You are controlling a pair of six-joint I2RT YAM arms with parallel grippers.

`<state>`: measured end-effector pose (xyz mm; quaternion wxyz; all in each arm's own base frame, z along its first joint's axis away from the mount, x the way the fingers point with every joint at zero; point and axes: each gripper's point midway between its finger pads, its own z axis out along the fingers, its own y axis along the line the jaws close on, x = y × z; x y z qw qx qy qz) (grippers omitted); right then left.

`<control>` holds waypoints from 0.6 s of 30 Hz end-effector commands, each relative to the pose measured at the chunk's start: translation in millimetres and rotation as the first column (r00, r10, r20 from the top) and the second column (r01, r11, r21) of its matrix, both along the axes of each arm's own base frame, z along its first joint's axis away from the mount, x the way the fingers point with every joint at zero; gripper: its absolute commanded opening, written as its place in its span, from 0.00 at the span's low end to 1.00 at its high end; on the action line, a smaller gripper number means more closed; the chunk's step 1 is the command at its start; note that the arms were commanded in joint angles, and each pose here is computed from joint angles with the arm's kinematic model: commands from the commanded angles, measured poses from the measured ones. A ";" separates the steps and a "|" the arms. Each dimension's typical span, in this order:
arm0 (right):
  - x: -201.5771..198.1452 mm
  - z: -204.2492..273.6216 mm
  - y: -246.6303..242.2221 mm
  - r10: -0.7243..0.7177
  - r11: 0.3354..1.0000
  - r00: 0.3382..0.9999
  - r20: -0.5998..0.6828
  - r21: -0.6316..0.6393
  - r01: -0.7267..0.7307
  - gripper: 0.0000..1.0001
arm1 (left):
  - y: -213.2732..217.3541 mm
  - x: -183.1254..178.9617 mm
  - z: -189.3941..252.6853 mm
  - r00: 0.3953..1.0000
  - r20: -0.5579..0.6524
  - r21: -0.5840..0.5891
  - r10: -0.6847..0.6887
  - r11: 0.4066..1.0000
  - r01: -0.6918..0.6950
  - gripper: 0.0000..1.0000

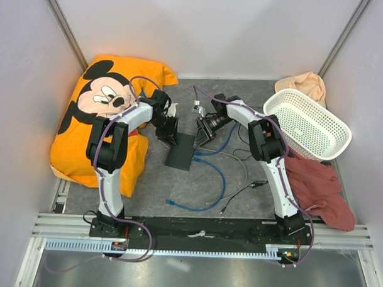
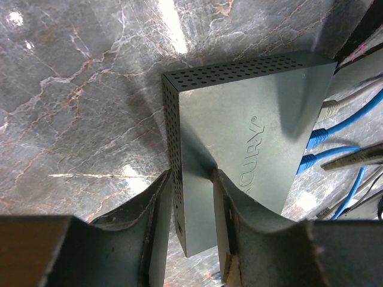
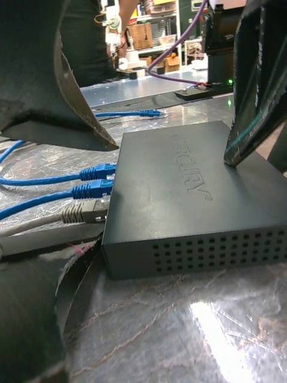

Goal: Pull the plug from the switch port

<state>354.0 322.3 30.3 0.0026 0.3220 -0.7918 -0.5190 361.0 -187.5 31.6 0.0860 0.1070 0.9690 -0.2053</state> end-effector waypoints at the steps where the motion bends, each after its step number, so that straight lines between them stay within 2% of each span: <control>1: 33.3 -85.0 -19.6 -0.001 0.977 0.981 0.195 -0.211 0.043 0.57 | 11.7 16.2 -18.8 0.997 0.081 0.074 -0.014 0.997 0.008 0.40; 8: 26.7 -88.7 -20.3 0.023 0.982 0.983 0.182 -0.189 0.012 0.56 | 11.3 17.8 -21.8 0.997 0.081 0.079 -0.021 0.997 0.014 0.40; 13: 25.5 -89.5 -23.1 0.031 0.982 0.986 0.166 -0.186 0.001 0.50 | 11.6 18.6 -22.5 0.996 0.082 0.082 -0.026 0.996 0.020 0.40; 18: 21.8 -93.0 -25.5 0.010 0.983 0.992 0.125 -0.184 0.013 0.51 | 13.1 20.0 -23.2 0.996 0.088 0.091 -0.031 0.996 0.023 0.40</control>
